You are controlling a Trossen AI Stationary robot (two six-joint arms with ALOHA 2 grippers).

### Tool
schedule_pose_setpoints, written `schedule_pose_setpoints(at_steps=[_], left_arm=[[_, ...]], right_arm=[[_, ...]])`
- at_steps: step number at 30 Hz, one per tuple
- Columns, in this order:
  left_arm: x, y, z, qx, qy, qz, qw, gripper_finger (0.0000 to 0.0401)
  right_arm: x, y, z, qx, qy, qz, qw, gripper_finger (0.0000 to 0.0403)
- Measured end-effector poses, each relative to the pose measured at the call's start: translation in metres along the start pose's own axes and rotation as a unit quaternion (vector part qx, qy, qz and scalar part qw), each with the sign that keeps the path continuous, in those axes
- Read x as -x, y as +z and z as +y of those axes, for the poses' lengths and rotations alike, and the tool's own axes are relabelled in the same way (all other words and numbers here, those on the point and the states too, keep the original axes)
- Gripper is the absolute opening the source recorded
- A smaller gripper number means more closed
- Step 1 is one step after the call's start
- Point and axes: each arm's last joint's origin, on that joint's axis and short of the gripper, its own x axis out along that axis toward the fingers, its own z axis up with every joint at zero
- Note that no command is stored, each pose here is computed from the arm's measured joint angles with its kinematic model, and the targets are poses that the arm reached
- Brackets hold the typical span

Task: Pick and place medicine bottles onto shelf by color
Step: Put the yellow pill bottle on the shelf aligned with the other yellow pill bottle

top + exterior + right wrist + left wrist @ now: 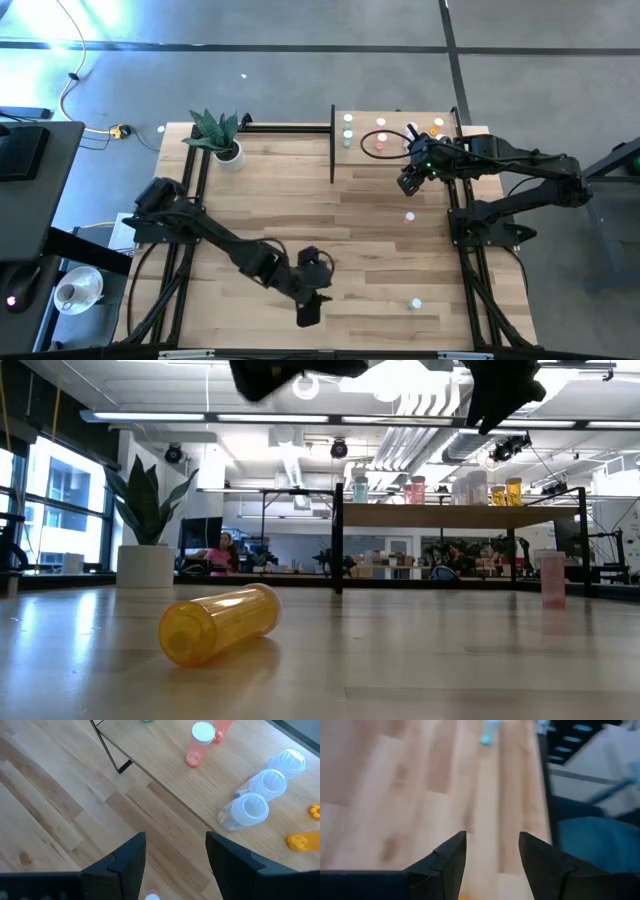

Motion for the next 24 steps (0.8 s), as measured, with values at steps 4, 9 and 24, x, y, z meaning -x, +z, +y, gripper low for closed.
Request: schedule_pose_setpoints(at_steps=[4, 9, 24], left_arm=[[0.017, 0.012, -0.009, -0.017, 0.072, -0.019, 0.997, 0.0172], [0.026, 0.007, -0.019, 0.009, 0.098, -0.016, 0.995, 0.0172], [-0.015, -0.043, -0.031, 0.103, 0.143, 0.05, 0.983, 0.0172]], right_arm=[[0.0, 0.0, 0.0, 0.002, 0.0, 0.0, 1.0, 0.0197], [0.0, -0.001, 0.0, 0.005, -0.002, 0.003, 1.0, 0.0197], [0.0, -0.001, -0.001, -0.005, -0.004, 0.007, 1.0, 0.0197]])
